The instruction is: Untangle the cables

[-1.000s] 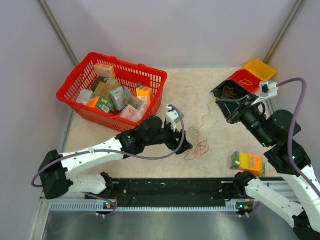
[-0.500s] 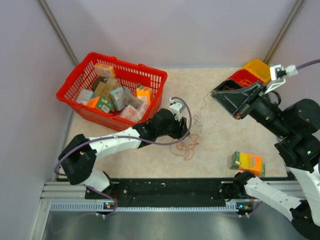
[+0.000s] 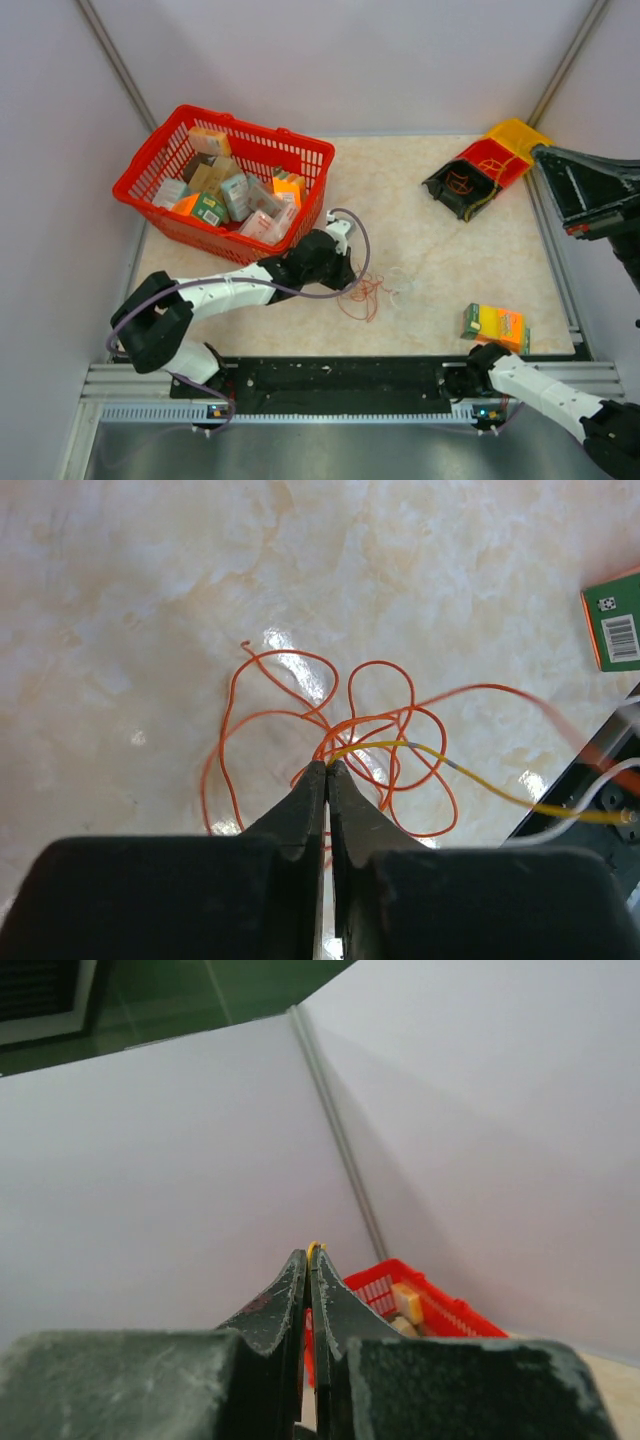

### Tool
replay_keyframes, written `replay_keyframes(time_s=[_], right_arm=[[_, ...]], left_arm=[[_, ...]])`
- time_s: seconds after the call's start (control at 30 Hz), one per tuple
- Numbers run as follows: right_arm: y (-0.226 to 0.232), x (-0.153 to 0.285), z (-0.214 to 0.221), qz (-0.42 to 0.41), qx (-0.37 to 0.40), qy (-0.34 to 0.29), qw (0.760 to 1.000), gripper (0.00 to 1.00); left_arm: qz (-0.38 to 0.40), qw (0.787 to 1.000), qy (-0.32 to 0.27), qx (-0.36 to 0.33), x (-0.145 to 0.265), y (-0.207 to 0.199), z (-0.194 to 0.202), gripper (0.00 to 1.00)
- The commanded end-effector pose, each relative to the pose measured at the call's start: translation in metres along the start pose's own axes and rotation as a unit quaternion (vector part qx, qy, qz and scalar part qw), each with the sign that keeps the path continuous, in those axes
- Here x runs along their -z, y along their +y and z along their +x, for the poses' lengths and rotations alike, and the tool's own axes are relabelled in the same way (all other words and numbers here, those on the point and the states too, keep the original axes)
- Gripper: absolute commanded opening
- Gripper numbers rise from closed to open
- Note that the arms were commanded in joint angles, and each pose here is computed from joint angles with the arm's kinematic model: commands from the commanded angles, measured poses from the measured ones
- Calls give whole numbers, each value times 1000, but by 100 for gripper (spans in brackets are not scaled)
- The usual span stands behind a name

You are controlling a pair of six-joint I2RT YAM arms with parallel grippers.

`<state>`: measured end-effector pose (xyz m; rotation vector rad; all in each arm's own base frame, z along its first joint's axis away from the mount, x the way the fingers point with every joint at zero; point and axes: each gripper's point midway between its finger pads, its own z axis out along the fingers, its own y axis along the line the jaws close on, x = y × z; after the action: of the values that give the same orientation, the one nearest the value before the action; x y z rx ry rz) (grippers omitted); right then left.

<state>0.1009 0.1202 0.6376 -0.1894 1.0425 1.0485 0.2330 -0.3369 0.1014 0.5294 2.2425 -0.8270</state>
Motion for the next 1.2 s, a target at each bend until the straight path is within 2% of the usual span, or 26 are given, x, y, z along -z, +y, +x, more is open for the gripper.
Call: replay_keyframes(time_s=[0.0, 0.1, 0.3, 0.47, 0.63, 0.77, 0.83, 0.93, 1.07, 1.17], right_arm=[[-20, 4, -47, 76, 82, -65, 992, 0], [-15, 9, -83, 91, 119, -108, 983, 0], [-15, 8, -128, 125, 177, -159, 963, 0], [3, 24, -182, 127, 214, -243, 938, 0], [11, 39, -205, 129, 241, -296, 915, 0], [6, 40, -210, 149, 260, -305, 904, 0], [-3, 32, -200, 160, 262, -289, 907, 0], [-30, 17, -158, 178, 248, -231, 924, 0], [-80, 10, -64, 210, 230, -122, 942, 0], [-131, 21, 30, 260, 172, -33, 950, 0]], left_arm=[[-5, 1000, -11, -9, 7, 4, 1, 0], [-14, 1000, -3, -7, 8, 11, 12, 0], [-36, 999, -5, -7, 18, 23, 22, 0], [-64, 998, 3, -9, 23, 36, 31, 0], [-79, 997, 4, -6, 28, 44, 39, 0], [-77, 997, 8, -6, 29, 42, 39, 0], [-60, 998, 2, -9, 31, 33, 32, 0], [-18, 1000, 0, -16, 43, 10, 20, 0], [84, 995, -51, -35, 81, -43, -25, 0], [148, 983, -100, -52, 115, -78, -61, 0]])
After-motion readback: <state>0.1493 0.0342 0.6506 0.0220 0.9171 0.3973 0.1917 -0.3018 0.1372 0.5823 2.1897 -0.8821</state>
